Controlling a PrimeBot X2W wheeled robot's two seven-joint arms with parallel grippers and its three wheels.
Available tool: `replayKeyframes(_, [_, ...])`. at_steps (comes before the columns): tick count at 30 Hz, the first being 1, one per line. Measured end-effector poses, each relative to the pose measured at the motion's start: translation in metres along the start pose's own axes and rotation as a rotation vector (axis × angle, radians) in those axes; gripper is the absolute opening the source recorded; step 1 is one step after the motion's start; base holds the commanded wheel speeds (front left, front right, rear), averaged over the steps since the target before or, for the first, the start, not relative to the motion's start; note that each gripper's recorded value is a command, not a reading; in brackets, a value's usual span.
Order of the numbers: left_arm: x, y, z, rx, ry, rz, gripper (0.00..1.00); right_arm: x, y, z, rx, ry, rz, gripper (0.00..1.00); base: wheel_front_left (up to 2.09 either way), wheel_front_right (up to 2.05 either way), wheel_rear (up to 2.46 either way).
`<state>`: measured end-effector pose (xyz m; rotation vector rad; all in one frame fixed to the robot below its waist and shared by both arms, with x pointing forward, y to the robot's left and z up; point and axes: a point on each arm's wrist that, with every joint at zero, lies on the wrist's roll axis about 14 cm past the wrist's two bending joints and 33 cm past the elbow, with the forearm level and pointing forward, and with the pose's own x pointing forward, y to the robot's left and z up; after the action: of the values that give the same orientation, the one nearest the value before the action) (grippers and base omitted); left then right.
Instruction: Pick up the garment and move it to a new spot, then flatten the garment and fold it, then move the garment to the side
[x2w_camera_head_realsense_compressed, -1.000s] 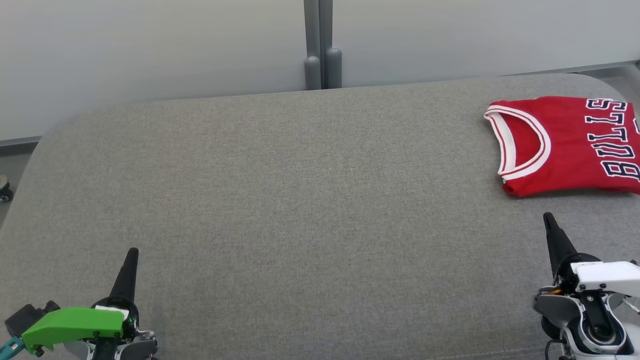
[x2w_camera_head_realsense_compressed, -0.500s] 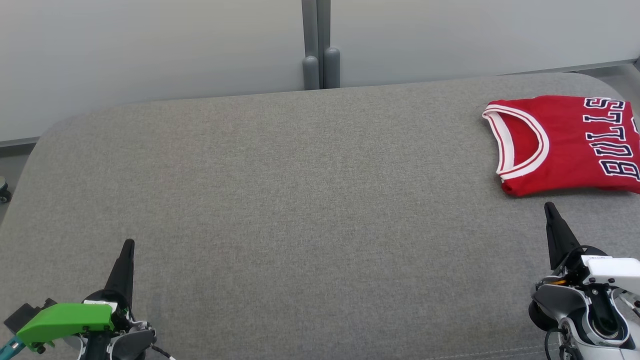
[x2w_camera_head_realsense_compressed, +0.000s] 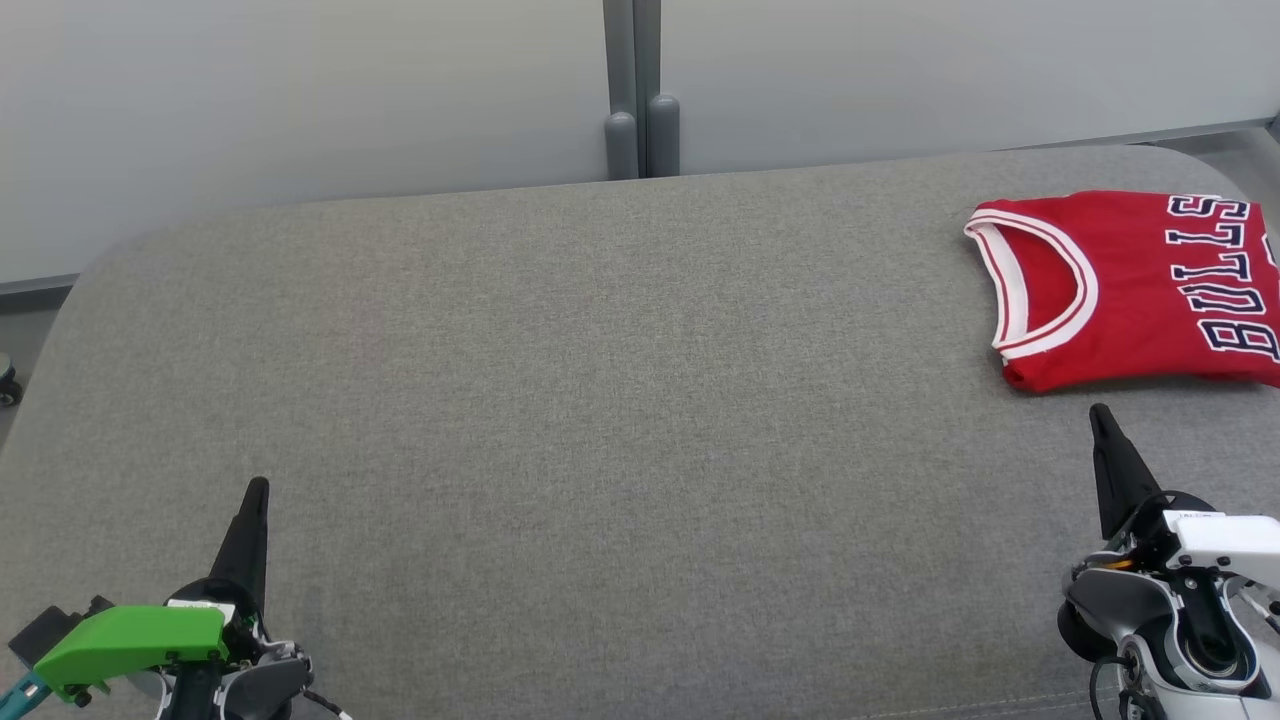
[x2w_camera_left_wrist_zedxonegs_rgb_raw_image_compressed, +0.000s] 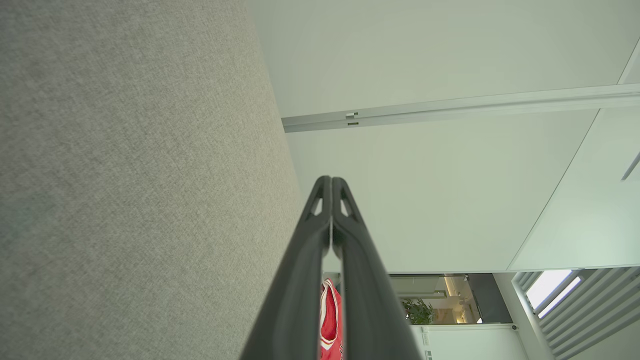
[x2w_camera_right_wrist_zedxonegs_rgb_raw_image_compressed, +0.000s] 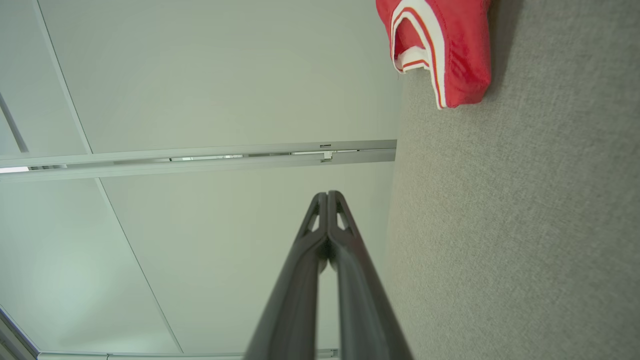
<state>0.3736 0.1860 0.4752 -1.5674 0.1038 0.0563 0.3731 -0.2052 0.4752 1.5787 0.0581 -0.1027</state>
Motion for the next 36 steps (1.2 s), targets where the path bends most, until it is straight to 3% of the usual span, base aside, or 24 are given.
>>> replayKeyframes(36, [0.0000, 0.0008, 0.0010, -0.002, -0.004, 0.003, 0.00, 0.0000, 0.0002, 0.0003, 0.000, -0.001, 0.001, 0.00, 0.00, 0.00, 0.00])
